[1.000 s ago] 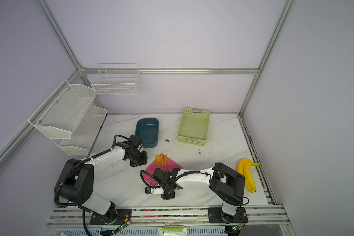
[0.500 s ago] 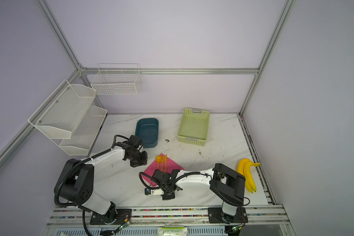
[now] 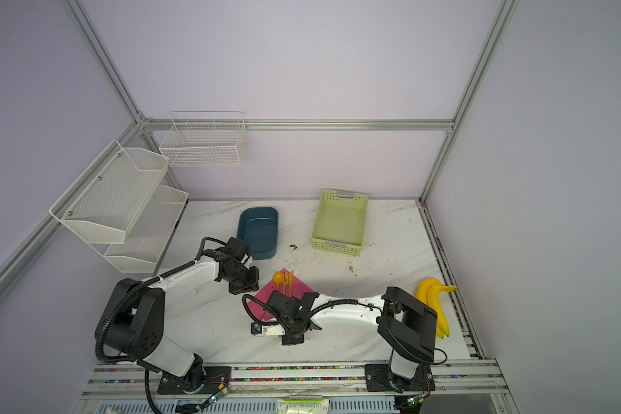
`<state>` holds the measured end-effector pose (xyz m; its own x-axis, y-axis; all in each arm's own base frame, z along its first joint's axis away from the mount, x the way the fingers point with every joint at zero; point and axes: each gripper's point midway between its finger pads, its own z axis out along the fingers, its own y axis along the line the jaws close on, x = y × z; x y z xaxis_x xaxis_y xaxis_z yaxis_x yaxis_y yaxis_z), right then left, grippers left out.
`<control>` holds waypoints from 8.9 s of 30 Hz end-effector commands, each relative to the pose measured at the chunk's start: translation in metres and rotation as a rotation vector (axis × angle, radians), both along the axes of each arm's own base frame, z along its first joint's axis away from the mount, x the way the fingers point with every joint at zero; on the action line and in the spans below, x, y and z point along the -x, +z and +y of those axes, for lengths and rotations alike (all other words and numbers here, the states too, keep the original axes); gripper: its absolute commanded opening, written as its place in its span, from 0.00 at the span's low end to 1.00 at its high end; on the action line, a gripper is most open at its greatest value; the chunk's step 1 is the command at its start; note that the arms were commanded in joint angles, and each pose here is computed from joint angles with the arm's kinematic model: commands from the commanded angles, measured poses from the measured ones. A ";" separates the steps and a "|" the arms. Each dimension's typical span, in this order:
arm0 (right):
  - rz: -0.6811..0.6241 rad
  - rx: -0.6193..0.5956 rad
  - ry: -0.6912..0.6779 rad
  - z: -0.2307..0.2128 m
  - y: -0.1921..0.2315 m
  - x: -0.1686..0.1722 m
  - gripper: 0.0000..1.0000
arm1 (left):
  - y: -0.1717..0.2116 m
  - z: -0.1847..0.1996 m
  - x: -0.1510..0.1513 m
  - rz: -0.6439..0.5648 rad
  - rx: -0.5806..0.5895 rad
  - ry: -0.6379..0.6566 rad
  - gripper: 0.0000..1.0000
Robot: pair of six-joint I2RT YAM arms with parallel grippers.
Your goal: Place the utensils on the paper napkin and roll it up
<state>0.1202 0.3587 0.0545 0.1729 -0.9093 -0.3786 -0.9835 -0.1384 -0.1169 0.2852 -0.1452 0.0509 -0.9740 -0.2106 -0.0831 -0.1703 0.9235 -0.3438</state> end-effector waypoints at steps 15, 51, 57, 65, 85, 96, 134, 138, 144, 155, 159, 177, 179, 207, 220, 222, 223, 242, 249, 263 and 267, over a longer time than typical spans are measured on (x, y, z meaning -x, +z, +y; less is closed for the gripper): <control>-0.010 -0.044 -0.067 0.005 0.017 -0.054 0.00 | -0.024 -0.003 0.029 0.107 0.002 -0.060 0.00; -0.025 -0.073 -0.080 0.015 -0.002 -0.107 0.00 | -0.022 -0.039 0.076 0.180 0.124 -0.081 0.00; -0.017 -0.078 -0.079 0.015 -0.003 -0.107 0.00 | -0.025 -0.041 0.086 0.191 0.130 -0.079 0.00; 0.013 -0.101 -0.074 0.020 -0.004 -0.104 0.00 | -0.009 -0.055 0.080 0.163 0.214 -0.067 0.00; 0.031 -0.129 -0.083 0.022 -0.004 -0.106 0.00 | -0.048 -0.019 0.110 0.258 0.027 -0.054 0.00; 0.105 -0.183 -0.098 0.026 -0.005 -0.102 0.00 | -0.040 -0.007 0.081 0.186 -0.026 -0.069 0.00; 0.189 -0.206 -0.179 0.020 -0.020 -0.116 0.00 | -0.012 -0.035 0.082 0.122 0.307 0.044 0.00; 0.189 -0.206 -0.179 0.019 -0.020 -0.115 0.00 | -0.020 -0.034 0.084 0.129 0.301 0.052 0.00; 0.190 -0.206 -0.183 0.019 -0.019 -0.116 0.00 | -0.029 -0.030 0.087 0.143 0.282 0.062 0.00; 0.192 -0.213 -0.230 0.017 -0.013 -0.121 0.10 | -0.037 -0.024 0.089 0.152 0.241 0.069 0.00; 0.183 -0.248 -0.263 0.015 0.005 -0.124 0.21 | -0.046 -0.021 0.093 0.180 0.220 0.073 0.00; 0.854 -0.495 -1.161 0.008 0.057 -0.101 0.08 | -0.048 -0.020 0.096 0.191 0.214 0.069 0.00; 0.948 -0.484 -1.190 0.009 0.051 -0.091 0.07 | -0.048 -0.021 0.096 0.190 0.214 0.067 0.00; 0.985 -0.303 -1.403 -0.027 -0.033 -0.084 0.03 | -0.044 -0.020 0.092 0.189 0.199 0.065 0.00; 0.975 -0.278 -1.431 -0.037 -0.044 -0.084 0.02 | 0.025 -0.049 0.049 0.042 0.333 0.018 0.00; 0.972 -0.276 -1.434 -0.037 -0.044 -0.084 0.02 | 0.034 -0.055 0.044 0.022 0.352 0.001 0.00; 0.972 -0.277 -1.433 -0.037 -0.044 -0.084 0.02 | 0.038 -0.059 0.043 0.017 0.360 -0.010 0.00; 0.955 -0.291 -1.422 -0.036 -0.034 -0.088 0.02 | 0.014 -0.104 0.022 0.063 0.314 -0.118 0.00; 0.947 -0.305 -1.398 -0.035 -0.022 -0.089 0.04 | 0.008 -0.102 0.023 0.074 0.302 -0.113 0.00; 1.086 -0.322 -1.243 -0.017 -0.003 -0.070 0.09 | 0.001 -0.098 0.027 0.092 0.286 -0.104 0.00; 1.094 -0.309 -1.241 -0.015 -0.010 -0.068 0.09 | 0.001 -0.098 0.027 0.093 0.284 -0.101 0.00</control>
